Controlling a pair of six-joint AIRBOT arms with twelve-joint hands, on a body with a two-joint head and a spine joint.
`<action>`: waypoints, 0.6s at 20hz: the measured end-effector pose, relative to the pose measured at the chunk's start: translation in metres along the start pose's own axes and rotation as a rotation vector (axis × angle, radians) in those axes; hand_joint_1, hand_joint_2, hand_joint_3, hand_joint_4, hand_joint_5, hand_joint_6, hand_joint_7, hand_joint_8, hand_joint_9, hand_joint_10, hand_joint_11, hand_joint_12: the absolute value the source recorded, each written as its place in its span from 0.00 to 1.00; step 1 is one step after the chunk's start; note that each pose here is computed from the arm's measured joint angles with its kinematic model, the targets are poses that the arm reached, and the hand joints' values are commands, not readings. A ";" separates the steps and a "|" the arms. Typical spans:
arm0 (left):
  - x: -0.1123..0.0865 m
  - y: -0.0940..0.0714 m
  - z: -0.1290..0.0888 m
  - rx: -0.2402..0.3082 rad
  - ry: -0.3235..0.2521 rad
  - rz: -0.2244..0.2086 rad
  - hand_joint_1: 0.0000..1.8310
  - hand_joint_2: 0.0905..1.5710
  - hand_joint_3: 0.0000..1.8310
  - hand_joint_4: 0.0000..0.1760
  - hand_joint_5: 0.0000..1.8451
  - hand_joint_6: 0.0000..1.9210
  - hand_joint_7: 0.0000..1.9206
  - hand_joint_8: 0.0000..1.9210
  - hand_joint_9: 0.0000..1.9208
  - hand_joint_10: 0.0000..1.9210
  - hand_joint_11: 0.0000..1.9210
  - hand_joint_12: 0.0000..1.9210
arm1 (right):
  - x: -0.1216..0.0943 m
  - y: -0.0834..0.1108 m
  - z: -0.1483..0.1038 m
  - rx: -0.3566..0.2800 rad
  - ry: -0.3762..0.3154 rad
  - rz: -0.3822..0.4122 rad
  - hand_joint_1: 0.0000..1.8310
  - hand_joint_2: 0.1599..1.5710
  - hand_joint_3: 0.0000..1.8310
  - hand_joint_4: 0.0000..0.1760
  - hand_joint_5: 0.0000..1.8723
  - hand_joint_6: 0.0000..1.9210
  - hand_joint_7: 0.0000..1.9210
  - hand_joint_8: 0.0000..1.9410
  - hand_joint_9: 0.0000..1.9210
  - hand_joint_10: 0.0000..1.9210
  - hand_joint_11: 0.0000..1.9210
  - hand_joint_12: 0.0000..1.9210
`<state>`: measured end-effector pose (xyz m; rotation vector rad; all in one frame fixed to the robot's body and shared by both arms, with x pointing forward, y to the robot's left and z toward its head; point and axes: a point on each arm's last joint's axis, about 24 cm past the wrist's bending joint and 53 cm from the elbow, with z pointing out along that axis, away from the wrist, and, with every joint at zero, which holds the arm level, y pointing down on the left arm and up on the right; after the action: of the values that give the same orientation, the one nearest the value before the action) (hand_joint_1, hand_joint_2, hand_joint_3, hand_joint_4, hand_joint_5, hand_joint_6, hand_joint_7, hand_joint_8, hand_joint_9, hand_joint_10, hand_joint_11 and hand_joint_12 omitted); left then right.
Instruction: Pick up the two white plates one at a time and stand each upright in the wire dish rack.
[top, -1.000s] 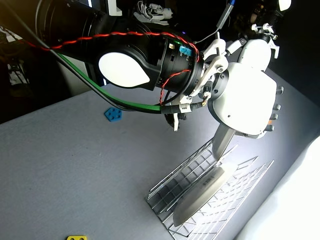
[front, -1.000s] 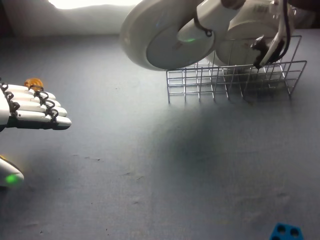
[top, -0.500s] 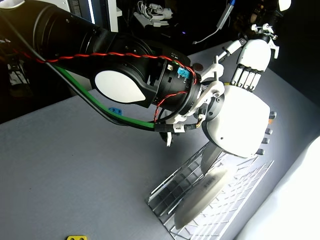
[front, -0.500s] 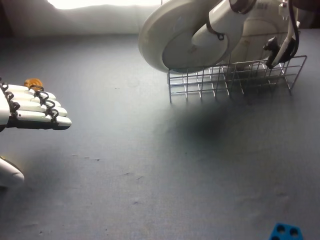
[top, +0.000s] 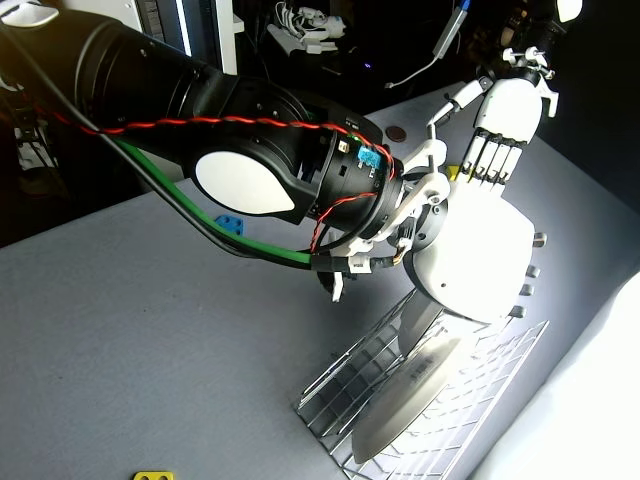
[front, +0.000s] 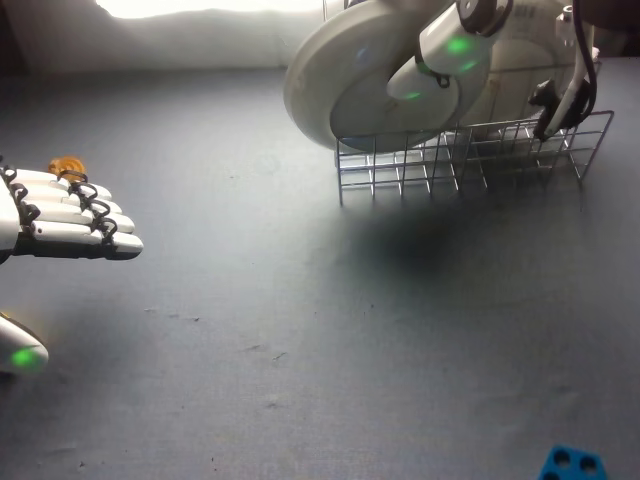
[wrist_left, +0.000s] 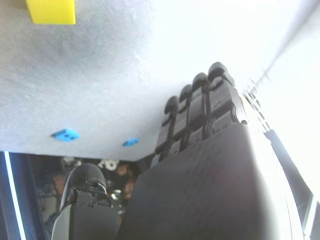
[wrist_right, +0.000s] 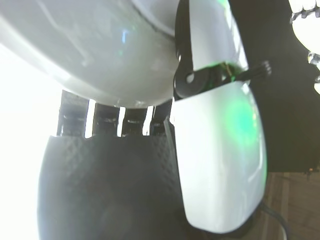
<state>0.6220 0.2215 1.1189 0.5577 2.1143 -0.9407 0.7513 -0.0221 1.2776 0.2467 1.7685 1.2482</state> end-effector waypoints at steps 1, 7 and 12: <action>-0.001 0.000 0.000 0.000 -0.002 0.000 0.00 0.66 0.00 0.00 0.00 0.00 0.00 0.00 0.00 0.00 0.00 0.00 | 0.001 0.000 0.000 -0.001 0.002 -0.010 0.80 0.65 0.00 0.00 0.52 0.51 0.57 0.35 0.52 0.49 0.45 0.74; 0.000 0.000 0.000 0.000 -0.001 0.000 0.00 0.66 0.00 0.00 0.00 0.00 0.00 0.00 0.00 0.00 0.00 0.00 | 0.001 -0.001 0.003 0.002 0.003 -0.054 0.76 0.65 0.00 0.00 0.52 0.52 0.58 0.37 0.51 0.55 0.45 0.61; 0.000 -0.001 0.001 0.002 0.000 0.000 0.00 0.67 0.00 0.00 0.00 0.00 0.00 0.00 0.00 0.00 0.00 0.00 | 0.003 -0.006 0.007 0.016 0.006 -0.061 0.76 0.65 0.00 0.00 0.54 0.50 0.58 0.37 0.51 0.55 0.45 0.59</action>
<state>0.6219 0.2202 1.1186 0.5595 2.1136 -0.9431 0.7571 -0.0189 1.2705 0.1968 1.7790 1.1927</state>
